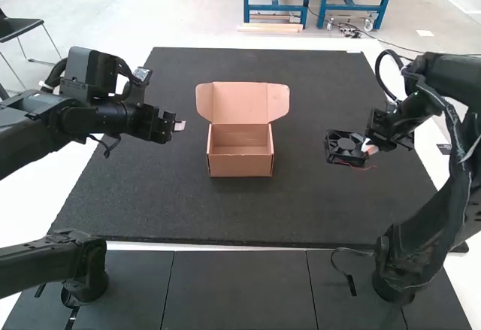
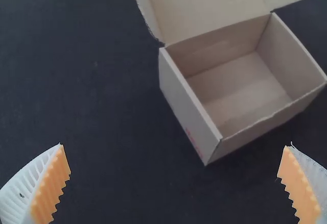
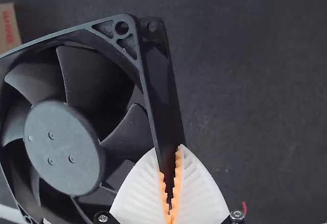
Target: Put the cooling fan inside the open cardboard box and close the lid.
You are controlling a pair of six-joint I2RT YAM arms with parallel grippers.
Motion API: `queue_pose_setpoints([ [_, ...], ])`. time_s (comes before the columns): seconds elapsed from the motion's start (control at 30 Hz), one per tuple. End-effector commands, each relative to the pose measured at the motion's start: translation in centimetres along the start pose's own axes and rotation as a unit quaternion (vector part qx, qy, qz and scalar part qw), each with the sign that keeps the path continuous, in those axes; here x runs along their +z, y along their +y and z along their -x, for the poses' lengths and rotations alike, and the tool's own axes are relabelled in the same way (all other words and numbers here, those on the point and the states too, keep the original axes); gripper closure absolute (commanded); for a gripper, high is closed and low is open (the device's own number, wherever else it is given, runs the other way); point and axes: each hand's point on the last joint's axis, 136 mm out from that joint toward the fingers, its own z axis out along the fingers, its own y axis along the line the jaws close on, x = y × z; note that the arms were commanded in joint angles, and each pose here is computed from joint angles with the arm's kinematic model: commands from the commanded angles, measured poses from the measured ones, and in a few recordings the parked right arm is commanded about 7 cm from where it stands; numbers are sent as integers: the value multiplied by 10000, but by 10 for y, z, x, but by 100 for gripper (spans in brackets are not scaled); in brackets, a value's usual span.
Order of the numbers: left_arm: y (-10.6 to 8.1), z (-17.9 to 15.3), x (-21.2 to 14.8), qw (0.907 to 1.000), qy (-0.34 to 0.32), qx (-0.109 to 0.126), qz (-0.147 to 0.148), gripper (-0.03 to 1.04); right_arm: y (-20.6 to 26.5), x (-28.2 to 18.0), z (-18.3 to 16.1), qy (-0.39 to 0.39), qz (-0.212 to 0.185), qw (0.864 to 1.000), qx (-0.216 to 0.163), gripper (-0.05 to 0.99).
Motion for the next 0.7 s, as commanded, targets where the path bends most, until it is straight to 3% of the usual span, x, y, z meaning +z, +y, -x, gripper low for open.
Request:
queue_pose_setpoints([
  [0.0, -1, 1, -4, 10000, -86, 47, -13, 5, 21, -12, -8, -197, 358, 9990, -170, 96],
  [0.27, -1, -3, -2, 9999, -93, 48, -13, 5, 62, -12, -41, -90, 586, 9966, -569, 96],
  [0.67, -1, -6, 0, 10000, -71, 45, -14, 5, 148, -3, -77, 162, 1245, 9869, -1018, 96],
])
